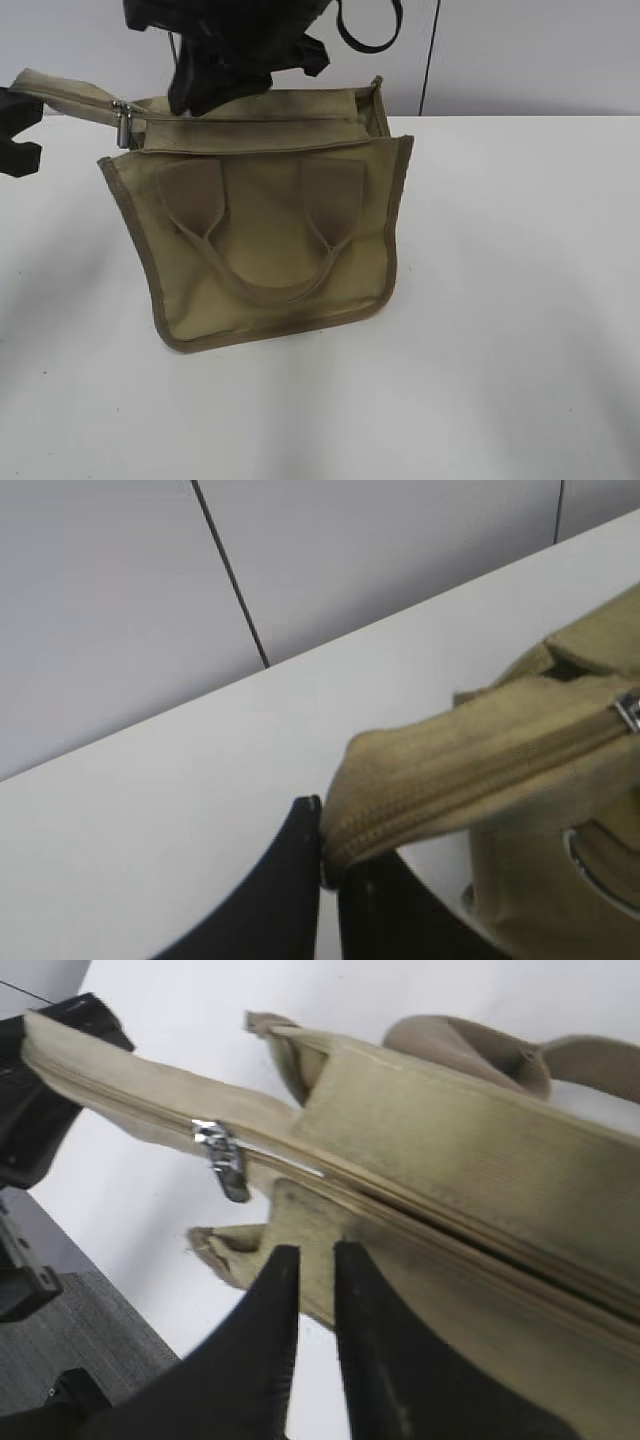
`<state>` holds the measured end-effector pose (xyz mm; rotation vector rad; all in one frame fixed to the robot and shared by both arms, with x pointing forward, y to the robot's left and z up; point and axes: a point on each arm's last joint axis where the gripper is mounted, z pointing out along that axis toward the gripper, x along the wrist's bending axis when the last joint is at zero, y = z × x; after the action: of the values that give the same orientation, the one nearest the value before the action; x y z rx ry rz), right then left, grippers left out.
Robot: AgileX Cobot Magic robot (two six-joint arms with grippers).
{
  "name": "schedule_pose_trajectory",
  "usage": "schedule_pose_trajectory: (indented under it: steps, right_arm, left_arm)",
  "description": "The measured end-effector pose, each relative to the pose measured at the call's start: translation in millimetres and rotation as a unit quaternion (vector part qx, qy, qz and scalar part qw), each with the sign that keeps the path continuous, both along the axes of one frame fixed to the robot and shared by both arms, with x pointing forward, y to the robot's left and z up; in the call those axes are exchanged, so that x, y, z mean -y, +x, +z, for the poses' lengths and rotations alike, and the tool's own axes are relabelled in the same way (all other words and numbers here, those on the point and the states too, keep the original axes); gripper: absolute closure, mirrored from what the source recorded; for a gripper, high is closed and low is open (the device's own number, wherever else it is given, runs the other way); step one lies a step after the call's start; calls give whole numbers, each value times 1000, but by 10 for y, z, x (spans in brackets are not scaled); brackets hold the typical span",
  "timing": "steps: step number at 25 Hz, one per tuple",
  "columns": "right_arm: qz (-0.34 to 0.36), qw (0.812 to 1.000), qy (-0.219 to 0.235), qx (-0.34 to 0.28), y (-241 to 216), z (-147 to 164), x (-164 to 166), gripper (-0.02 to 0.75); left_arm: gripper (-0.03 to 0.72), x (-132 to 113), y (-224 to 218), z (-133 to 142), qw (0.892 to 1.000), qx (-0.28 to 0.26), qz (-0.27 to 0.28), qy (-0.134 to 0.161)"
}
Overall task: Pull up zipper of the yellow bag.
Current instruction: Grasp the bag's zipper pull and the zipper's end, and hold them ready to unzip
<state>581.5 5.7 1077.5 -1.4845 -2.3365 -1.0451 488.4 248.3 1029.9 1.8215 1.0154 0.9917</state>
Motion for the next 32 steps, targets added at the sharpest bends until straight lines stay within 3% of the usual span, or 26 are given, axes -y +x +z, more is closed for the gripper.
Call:
schedule_pose_trajectory:
  steps: [3, 5, 16, 23, 29, 32]
  right_arm:
    - [22, 999, 21, 27, -91, 36, -160, 507]
    - [26, 998, 33, 39, -145, 46, -262, 455]
    - [-43, 997, 43, 38, -36, -225, -450, 437]
    - [-66, 996, 36, 52, -6, -226, -442, 505]
    - [-83, 993, 47, 65, 31, -207, -445, 702]
    - [-84, 993, 48, 69, 37, -203, -445, 743]
  left_arm:
    - [683, 14, -17, 68, 1000, 22, -8, -9]
    - [683, 19, -28, 103, 999, 33, -11, -13]
    - [683, 54, -37, 190, 997, 62, -22, -50]
    - [683, 87, -42, 226, 994, 77, -38, -69]
    - [683, 99, -45, 235, 993, 76, -41, -83]
    - [683, 100, -45, 236, 993, 77, -41, -85]
